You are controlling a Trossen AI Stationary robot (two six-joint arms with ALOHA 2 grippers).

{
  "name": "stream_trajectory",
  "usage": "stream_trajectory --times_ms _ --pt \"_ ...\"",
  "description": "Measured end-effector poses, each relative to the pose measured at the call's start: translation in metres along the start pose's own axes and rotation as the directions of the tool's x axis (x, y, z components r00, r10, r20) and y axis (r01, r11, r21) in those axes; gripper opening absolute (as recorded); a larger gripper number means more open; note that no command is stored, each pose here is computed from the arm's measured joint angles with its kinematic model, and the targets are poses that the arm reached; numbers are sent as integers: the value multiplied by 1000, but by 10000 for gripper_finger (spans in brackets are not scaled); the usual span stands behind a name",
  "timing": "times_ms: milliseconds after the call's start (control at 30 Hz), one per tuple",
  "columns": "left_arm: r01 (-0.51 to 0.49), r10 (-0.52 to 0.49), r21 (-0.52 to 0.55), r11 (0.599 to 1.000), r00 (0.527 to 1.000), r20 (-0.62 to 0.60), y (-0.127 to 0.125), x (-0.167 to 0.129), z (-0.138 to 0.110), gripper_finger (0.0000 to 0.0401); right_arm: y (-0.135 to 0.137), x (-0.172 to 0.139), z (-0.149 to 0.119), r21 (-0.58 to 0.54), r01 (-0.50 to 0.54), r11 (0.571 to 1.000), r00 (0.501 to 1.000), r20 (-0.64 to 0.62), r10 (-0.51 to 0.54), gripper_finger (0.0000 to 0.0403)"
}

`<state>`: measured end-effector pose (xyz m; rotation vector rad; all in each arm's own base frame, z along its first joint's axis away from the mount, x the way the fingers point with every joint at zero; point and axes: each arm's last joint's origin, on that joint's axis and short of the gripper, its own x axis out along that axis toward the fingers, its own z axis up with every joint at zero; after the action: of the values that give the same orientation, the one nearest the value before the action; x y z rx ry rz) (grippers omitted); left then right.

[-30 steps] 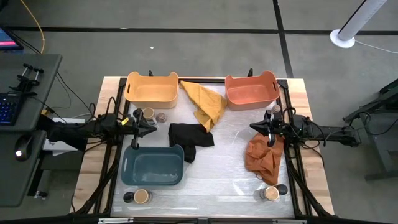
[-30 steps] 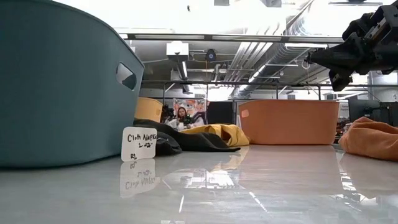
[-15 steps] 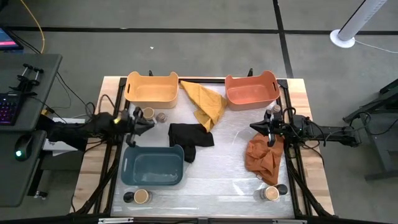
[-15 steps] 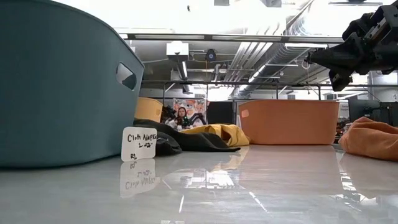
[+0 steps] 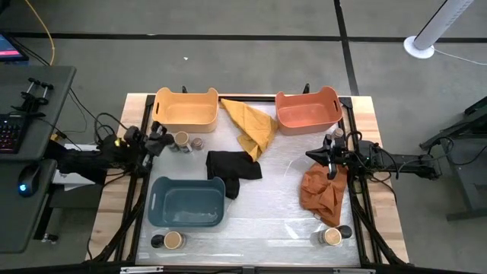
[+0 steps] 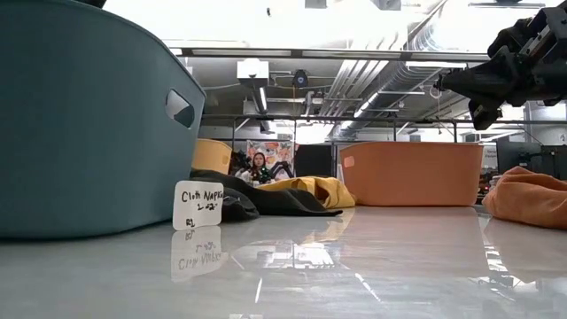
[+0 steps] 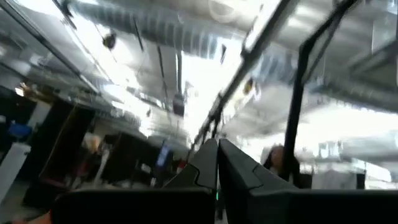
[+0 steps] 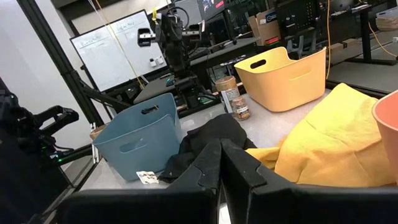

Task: Sort spices by type
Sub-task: Put the top left gold spice bottle into the yellow bin

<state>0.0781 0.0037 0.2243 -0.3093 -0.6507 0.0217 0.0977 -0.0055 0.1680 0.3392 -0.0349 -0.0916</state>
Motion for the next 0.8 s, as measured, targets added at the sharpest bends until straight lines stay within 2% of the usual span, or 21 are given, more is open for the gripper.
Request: stream_trajectory --times_ms 100,200,267,333,400,533,667,800 --pt "-58 59 41 997 998 -34 2 2 -3 2 0 0 0 0 0 1000 1000 0 0 3" --pt "-152 159 53 987 970 -183 4 12 -7 19 0 0 0 0 0 1000 1000 0 0 3" --pt "-206 230 112 972 927 -294 2 24 -2 44 0 0 0 0 0 1000 1000 0 0 3" --pt "-275 343 221 936 852 -395 -1 38 10 77 0 0 0 0 0 1000 1000 0 0 3" --pt "-346 484 350 871 731 -481 -4 53 26 113 0 0 0 0 0 1000 1000 0 0 3" --pt "-436 711 561 703 417 -567 -7 79 55 186 0 0 0 0 0 1000 1000 0 0 3" --pt "-452 772 657 603 124 -623 -5 105 64 241 0 0 0 0 0 1000 1000 0 0 3" --pt "-457 752 714 530 -136 -645 9 127 52 266 0 0 0 0 0 1000 1000 0 0 3"
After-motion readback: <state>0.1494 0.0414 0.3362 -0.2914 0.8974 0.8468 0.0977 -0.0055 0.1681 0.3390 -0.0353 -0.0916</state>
